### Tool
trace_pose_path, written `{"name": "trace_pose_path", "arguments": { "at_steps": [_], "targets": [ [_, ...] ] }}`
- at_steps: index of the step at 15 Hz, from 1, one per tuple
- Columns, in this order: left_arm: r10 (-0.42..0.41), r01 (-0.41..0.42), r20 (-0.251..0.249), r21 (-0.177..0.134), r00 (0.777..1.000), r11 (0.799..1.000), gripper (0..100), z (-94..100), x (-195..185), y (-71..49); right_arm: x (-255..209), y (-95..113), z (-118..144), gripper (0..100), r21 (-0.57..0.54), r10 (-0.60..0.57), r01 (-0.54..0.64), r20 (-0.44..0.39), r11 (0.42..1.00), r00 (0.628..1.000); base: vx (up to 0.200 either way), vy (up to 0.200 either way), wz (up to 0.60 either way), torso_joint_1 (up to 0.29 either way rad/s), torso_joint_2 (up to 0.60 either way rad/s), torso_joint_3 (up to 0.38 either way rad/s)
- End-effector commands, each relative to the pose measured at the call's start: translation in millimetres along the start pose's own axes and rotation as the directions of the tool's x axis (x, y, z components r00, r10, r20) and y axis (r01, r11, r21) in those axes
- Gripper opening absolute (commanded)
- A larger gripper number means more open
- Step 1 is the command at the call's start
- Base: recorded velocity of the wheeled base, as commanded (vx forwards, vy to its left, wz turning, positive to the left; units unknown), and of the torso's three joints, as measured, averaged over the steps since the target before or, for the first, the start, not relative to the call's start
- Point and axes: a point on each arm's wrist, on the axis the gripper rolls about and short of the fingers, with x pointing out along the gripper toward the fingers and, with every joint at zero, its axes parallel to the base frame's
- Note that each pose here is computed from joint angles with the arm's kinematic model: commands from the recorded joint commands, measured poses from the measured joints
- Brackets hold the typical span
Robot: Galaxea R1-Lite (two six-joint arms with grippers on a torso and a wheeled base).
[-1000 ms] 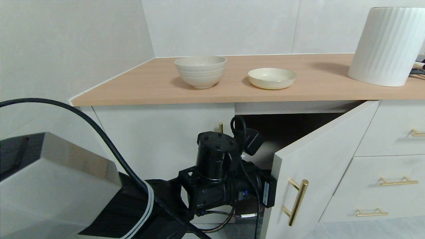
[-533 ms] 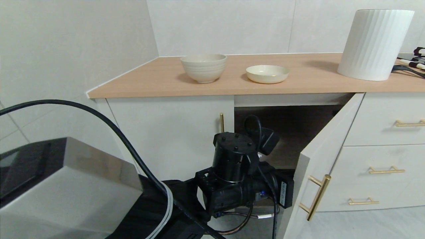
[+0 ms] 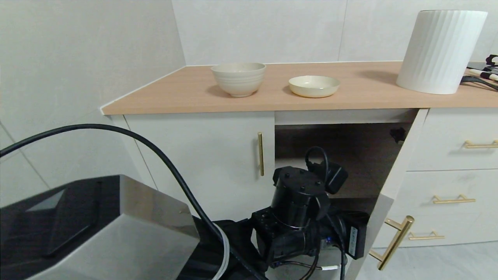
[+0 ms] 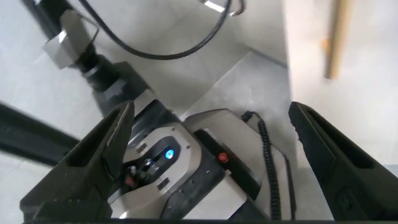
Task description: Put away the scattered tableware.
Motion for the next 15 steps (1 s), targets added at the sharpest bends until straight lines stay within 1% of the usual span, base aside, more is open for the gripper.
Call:
{"name": "trace_pose_path", "arguments": {
  "at_steps": [1, 2, 3, 4, 5, 6, 7, 8, 9, 10, 11, 12, 13, 15],
  "targets": [
    [-0.065, 0.065, -0.003, 0.012, 0.998, 0.998, 0, 2.5, 10.5, -26.2, -5.3, 2.6, -1.5, 100, -0.014, 0.043, -0.043, 0.022, 0.999, 0.999, 0.000, 0.000, 0.00, 0.000, 0.00, 0.000],
    [-0.118, 0.118, -0.009, 0.023, 0.993, 0.993, 0, 5.8, 14.9, -47.8, -8.6, 4.7, -3.1, 100, -0.025, 0.098, -0.097, 0.027, 0.995, 0.995, 0.000, 0.000, 0.00, 0.000, 0.00, 0.000],
    [-0.177, 0.177, 0.004, 0.029, 0.984, 0.984, 0, 11.1, 13.4, -72.4, -10.3, 5.6, -5.9, 100, -0.030, 0.141, -0.141, 0.022, 0.990, 0.990, 0.000, 0.000, 0.00, 0.000, 0.00, 0.000],
    [-0.212, 0.211, 0.020, 0.017, 0.977, 0.977, 0, 16.7, 7.0, -87.4, -10.6, 5.9, -6.8, 100, -0.031, 0.163, -0.163, 0.016, 0.986, 0.986, 0.000, 0.000, 0.00, 0.000, 0.00, 0.000],
    [-0.219, 0.219, 0.033, -0.002, 0.975, 0.976, 0, 21.6, 2.2, -91.1, -10.2, 5.6, -8.0, 100, -0.029, 0.166, -0.166, 0.011, 0.986, 0.986, 0.000, 0.000, 0.00, 0.000, 0.00, 0.000],
    [-0.195, 0.197, 0.058, -0.032, 0.979, 0.980, 0, 31.6, -6.8, -83.8, -9.6, 5.3, -7.8, 100, -0.026, 0.165, -0.165, 0.007, 0.986, 0.986, 0.000, 0.000, 0.00, 0.000, 0.00, 0.000],
    [-0.156, 0.160, 0.074, -0.047, 0.985, 0.986, 0, 38.9, -14.4, -68.3, -9.3, 5.5, -6.6, 100, -0.027, 0.166, -0.165, 0.008, 0.986, 0.986, 0.000, 0.000, 0.00, 0.000, 0.00, 0.000],
    [-0.109, 0.115, 0.099, -0.061, 0.989, 0.991, 0, 50.0, -30.3, -48.9, -7.3, 5.4, -4.2, 100, -0.022, 0.163, -0.163, 0.000, 0.986, 0.987, 0.000, 0.000, 0.00, 0.000, 0.00, 0.000],
    [-0.067, 0.076, 0.126, -0.069, 0.990, 0.995, 0, 59.4, -41.9, -34.4, -3.4, 4.5, -1.4, 100, -0.010, 0.157, -0.157, -0.019, 0.987, 0.987, 0.000, 0.000, 0.00, 0.000, 0.00, 0.000],
    [-0.012, 0.026, 0.169, -0.078, 0.985, 0.997, 0, 73.4, -62.8, -17.9, 4.1, 4.6, 10.0, 100, 0.004, 0.150, -0.150, -0.043, 0.989, 0.988, 0.000, 0.000, 0.00, 0.000, 0.00, 0.000],
    [0.020, -0.004, 0.197, -0.081, 0.980, 0.997, 0, 82.1, -80.0, -9.5, 11.7, 4.5, 21.3, 100, 0.003, 0.144, -0.144, -0.064, 0.990, 0.987, 0.000, 0.000, 0.00, 0.000, 0.00, 0.000],
    [0.063, -0.045, 0.226, -0.082, 0.972, 0.996, 0, 89.1, -102.8, 0.5, 27.4, 2.8, 39.0, 100, 0.011, 0.130, -0.130, -0.105, 0.991, 0.986, 0.000, 0.000, 0.00, 0.000, 0.00, 0.000],
    [0.101, -0.087, 0.249, -0.064, 0.963, 0.994, 0, 92.6, -125.3, 6.9, 45.5, -0.2, 54.2, 100, 0.031, 0.121, -0.117, -0.150, 0.993, 0.981, 0.000, 0.000, 0.00, 0.000, 0.00, 0.000],
    [0.186, -0.188, 0.272, -0.022, 0.944, 0.982, 0, 88.2, -169.3, 19.4, 81.2, -7.4, 82.4, 100, 0.022, 0.090, -0.088, -0.201, 0.996, 0.975, 0.000, 0.000, 0.00, 0.000, 0.00, 0.000]
  ]
}}
